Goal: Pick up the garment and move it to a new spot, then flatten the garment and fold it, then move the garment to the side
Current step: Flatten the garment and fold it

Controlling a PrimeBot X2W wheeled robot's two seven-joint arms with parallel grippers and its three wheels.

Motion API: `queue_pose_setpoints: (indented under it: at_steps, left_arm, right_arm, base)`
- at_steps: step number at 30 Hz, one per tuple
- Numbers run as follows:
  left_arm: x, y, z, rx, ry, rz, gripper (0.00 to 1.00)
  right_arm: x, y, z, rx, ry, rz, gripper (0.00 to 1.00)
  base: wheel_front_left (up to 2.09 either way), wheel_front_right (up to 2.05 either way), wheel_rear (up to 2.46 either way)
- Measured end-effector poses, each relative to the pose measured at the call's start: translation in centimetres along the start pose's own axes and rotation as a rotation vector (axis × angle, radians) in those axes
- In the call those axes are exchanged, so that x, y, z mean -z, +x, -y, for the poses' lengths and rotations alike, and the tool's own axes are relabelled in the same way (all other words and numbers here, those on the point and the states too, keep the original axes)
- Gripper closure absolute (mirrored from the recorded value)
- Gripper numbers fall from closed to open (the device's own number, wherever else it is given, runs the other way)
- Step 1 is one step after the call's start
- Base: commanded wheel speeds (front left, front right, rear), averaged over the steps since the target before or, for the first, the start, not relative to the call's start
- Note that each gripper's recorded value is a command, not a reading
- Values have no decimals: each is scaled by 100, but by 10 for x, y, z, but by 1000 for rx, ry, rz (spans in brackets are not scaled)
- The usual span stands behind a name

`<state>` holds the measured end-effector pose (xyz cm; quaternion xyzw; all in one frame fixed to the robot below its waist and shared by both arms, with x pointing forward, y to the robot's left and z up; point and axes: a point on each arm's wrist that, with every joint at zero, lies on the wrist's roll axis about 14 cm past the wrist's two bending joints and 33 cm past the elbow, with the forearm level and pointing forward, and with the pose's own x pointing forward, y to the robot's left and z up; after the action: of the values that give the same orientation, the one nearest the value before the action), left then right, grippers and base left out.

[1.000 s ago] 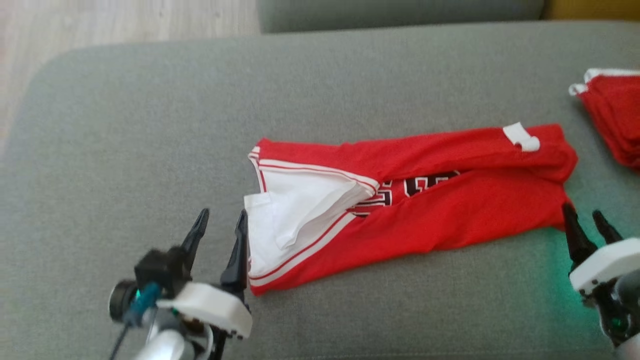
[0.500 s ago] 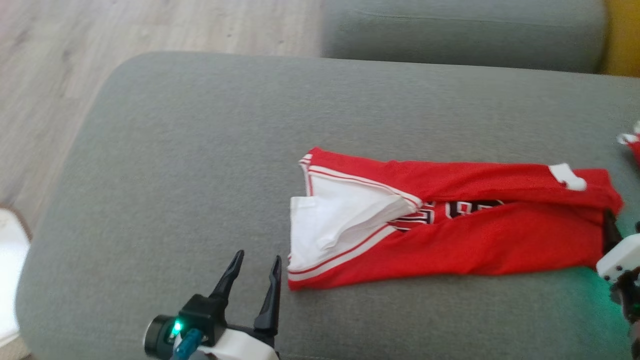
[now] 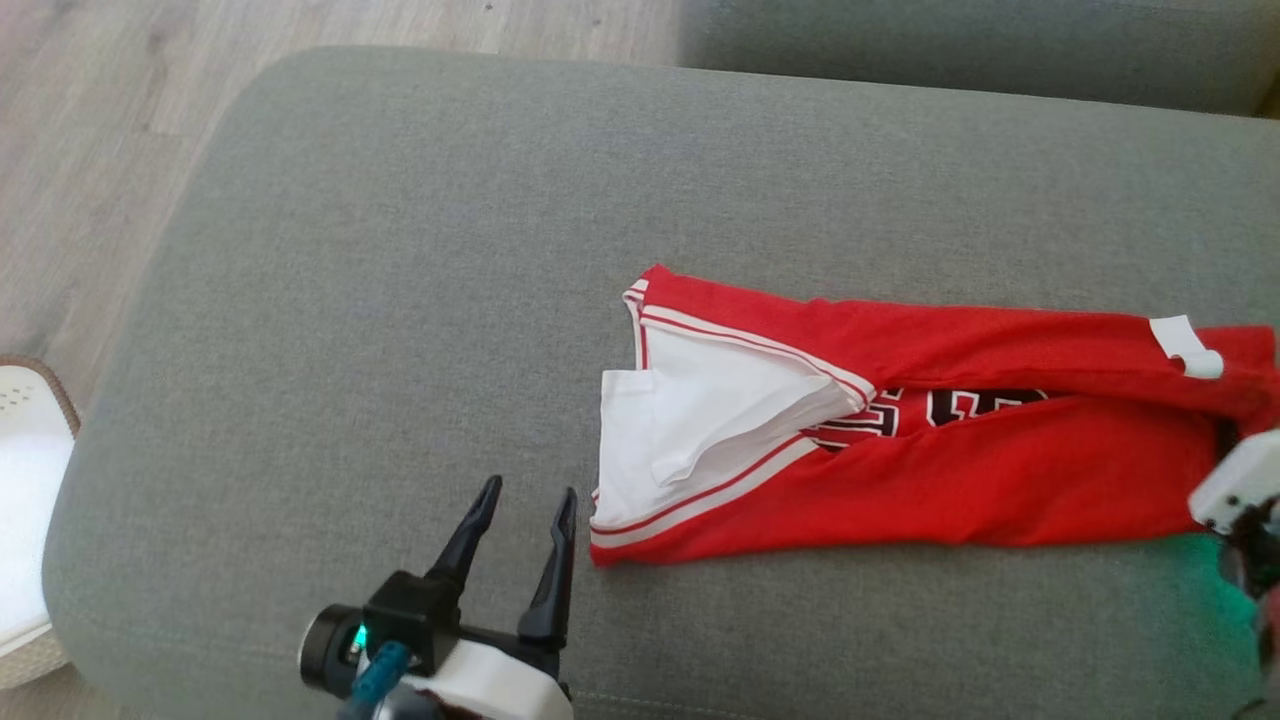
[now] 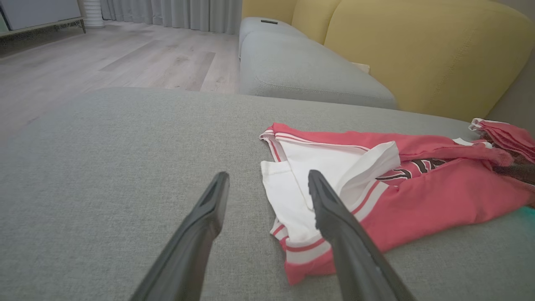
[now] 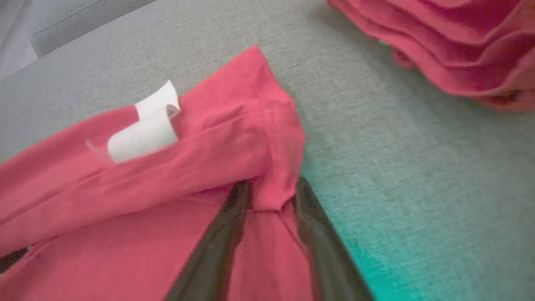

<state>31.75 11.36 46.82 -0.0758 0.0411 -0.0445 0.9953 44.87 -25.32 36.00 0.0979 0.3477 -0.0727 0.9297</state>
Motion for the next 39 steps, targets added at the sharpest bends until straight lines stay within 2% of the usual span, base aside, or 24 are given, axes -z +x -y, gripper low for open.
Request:
queue_pose_setpoints:
  at_steps: [1,7,13,20,23,27,32,39]
  left_arm:
    - [0,1,0,4,-1,2,0]
    - [-5,4,-1,13,6,19,0]
    - [-5,5,5,38,11,23,0]
    - [-7,11,18,91,11,31,0]
    - [-7,13,25,124,13,32,0]
    - [-7,12,26,130,15,32,0]
    - [-7,7,25,131,22,37,0]
    - [-5,-7,16,103,13,36,0]
  right_arm:
    - [1,0,-4,-7,3,-9,100]
    - [-1,-5,-8,-22,31,-1,100]
    - [-21,-17,1,-24,51,111,100]
    - [-55,-42,48,35,51,240,100]
    - [-65,-52,48,12,58,302,100]
    - [-81,-65,25,-66,35,382,100]
    - [-98,-85,-23,-211,-8,462,100]
    - [-82,-108,-113,-445,-67,429,100]
  base:
    - [0,0,0]
    - [0,0,0]
    - [0,0,0]
    - [0,0,0]
    - [0,0,0]
    - [0,0,0]
    - [0,0,0]
    - [0,0,0]
